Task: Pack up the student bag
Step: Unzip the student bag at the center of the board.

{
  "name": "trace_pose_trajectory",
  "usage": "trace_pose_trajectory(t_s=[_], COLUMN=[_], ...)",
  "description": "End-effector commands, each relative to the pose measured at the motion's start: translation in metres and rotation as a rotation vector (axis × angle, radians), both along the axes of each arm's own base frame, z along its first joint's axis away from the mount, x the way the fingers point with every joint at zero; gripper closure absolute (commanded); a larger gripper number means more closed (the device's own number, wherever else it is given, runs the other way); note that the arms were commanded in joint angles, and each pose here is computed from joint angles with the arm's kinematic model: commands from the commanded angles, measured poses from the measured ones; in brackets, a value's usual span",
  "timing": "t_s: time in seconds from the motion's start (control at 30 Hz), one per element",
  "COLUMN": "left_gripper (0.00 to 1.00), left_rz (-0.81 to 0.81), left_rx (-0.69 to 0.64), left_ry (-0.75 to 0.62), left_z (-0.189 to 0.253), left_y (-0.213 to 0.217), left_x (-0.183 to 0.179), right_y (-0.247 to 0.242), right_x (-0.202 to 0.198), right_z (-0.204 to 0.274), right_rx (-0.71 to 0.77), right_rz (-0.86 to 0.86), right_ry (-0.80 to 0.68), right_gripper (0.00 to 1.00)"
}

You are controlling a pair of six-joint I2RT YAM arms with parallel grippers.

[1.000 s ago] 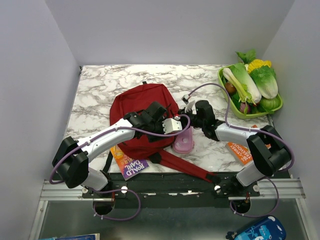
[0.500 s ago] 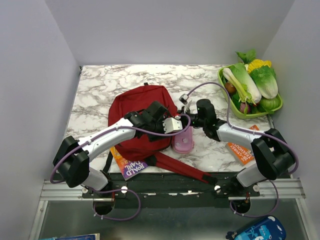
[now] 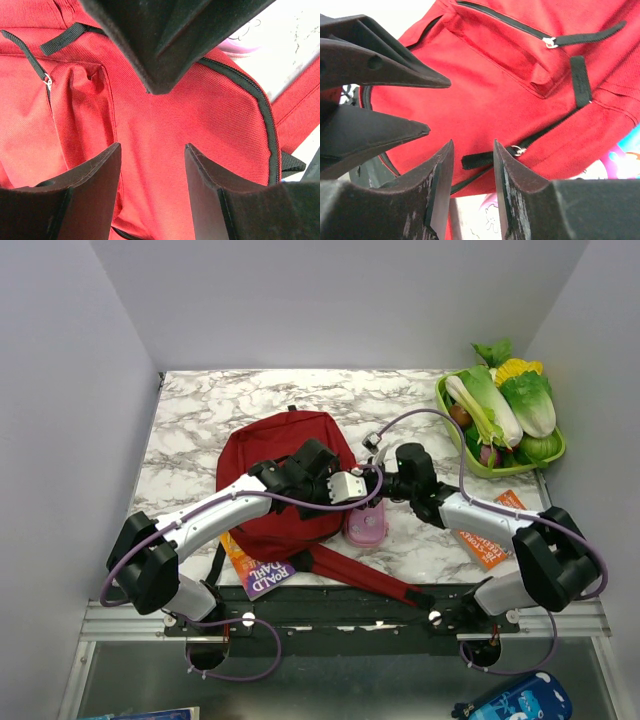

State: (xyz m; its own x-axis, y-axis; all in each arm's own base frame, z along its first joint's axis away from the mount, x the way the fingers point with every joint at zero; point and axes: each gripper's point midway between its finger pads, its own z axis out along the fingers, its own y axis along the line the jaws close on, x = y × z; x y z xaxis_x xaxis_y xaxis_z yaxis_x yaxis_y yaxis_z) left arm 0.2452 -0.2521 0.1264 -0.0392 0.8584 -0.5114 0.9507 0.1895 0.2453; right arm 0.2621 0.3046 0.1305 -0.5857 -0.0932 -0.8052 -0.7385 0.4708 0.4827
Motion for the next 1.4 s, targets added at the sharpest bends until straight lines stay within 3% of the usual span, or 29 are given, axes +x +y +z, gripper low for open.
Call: trace_pose_trajectory(t_s=[0.0, 0.27, 0.4, 0.5, 0.53, 0.57, 0.67, 0.77, 0.8, 0.87, 0.93, 0.97, 1.07, 1.3, 1.37], left_gripper=[0.39, 0.35, 0.37, 0.29, 0.07, 0.01, 0.01, 0.01, 0.02, 0.01, 0.01, 0.01, 0.01, 0.01, 0.01], left_rz=[0.01, 0.026, 0.089, 0.124, 0.093, 0.089, -0.022, 0.069, 0.031, -0.114, -0.166, -0.201, -0.327, -0.335, -0.323], left_rx=[-0.009, -0.001, -0.058, -0.143, -0.185, -0.203, -0.286, -0.245, -0.185, -0.15, -0.221, -0.265, -0.225, -0.175, -0.179], left_ry=[-0.013, -0.052, -0.091, -0.063, -0.034, -0.026, -0.038, -0.003, 0.11, 0.185, 0.107, -0.011, -0.167, -0.222, -0.221], left_z=[0.009, 0.016, 0.049, 0.088, 0.1, 0.11, 0.157, 0.138, 0.109, 0.091, 0.085, 0.102, 0.084, 0.058, 0.054], left_y=[-0.005, -0.004, -0.004, -0.002, -0.007, -0.005, -0.012, -0.009, -0.005, -0.005, -0.017, -0.018, -0.025, -0.039, -0.043], left_x=[0.004, 0.013, 0.04, 0.062, 0.06, 0.061, 0.039, 0.039, 0.019, -0.001, -0.003, -0.004, -0.011, 0.011, 0.017], right_y=[-0.01, 0.0, -0.003, -0.017, -0.022, -0.032, -0.053, -0.083, -0.089, -0.097, -0.101, -0.108, -0.107, -0.078, -0.071], right_x=[0.005, 0.002, -0.01, -0.003, 0.004, 0.014, 0.043, 0.071, 0.079, 0.088, 0.091, 0.096, 0.105, 0.115, 0.118], right_z=[-0.004, 0.041, 0.08, 0.097, 0.098, 0.098, 0.088, 0.061, 0.059, 0.05, 0.041, 0.039, 0.029, 0.016, 0.025], right_rx=[-0.039, 0.052, 0.114, 0.119, 0.104, 0.071, -0.043, -0.177, -0.189, -0.186, -0.172, -0.161, -0.148, -0.086, -0.028], right_rz=[-0.063, -0.018, 0.001, -0.072, -0.111, -0.165, -0.344, -0.557, -0.599, -0.645, -0.647, -0.671, -0.651, -0.548, -0.523], right_ry=[-0.034, -0.072, -0.11, -0.176, -0.178, -0.16, -0.127, -0.053, -0.045, 0.003, 0.055, 0.081, 0.14, 0.223, 0.184], right_gripper=[0.53, 0.48, 0.46, 0.41, 0.4, 0.39, 0.39, 0.39, 0.39, 0.39, 0.39, 0.39, 0.39, 0.39, 0.4])
